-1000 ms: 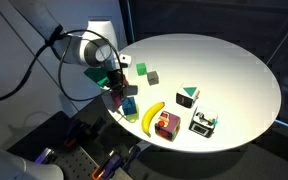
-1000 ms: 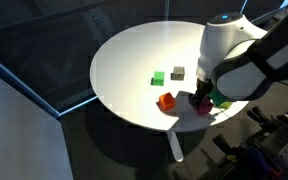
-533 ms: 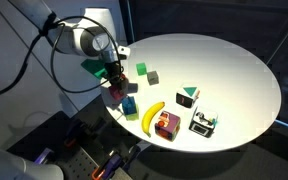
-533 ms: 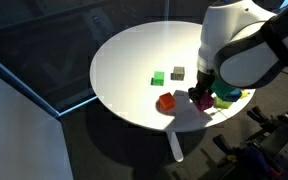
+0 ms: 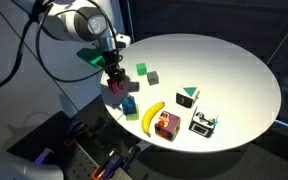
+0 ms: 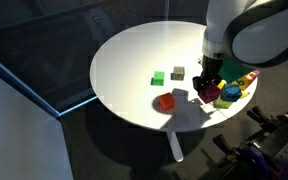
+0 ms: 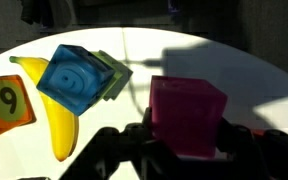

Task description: Pick the pink block and put it on the blue block

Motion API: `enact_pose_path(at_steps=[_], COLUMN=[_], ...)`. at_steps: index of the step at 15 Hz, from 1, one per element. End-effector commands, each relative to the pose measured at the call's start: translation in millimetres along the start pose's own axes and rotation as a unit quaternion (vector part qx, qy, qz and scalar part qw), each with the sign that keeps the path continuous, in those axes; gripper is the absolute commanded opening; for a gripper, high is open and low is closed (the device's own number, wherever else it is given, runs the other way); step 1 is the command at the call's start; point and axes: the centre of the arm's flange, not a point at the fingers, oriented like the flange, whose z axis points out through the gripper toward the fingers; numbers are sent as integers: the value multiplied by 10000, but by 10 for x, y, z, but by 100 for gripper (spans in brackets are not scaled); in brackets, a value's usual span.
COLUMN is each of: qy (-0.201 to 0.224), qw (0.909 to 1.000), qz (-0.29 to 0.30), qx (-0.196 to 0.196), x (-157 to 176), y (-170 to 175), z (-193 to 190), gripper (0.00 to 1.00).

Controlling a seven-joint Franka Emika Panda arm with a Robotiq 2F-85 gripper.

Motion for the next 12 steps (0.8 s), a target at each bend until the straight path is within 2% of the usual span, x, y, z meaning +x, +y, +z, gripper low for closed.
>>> enact_pose_path(at_steps=[1, 7, 12], qy=[63, 118, 215], qw=[9998, 9991, 9968], qz=[111, 338, 760], qx=[-169, -234, -149], x=[-90, -215, -364], y=[177, 513, 780], z=[-311, -617, -638], gripper=[29, 29, 29])
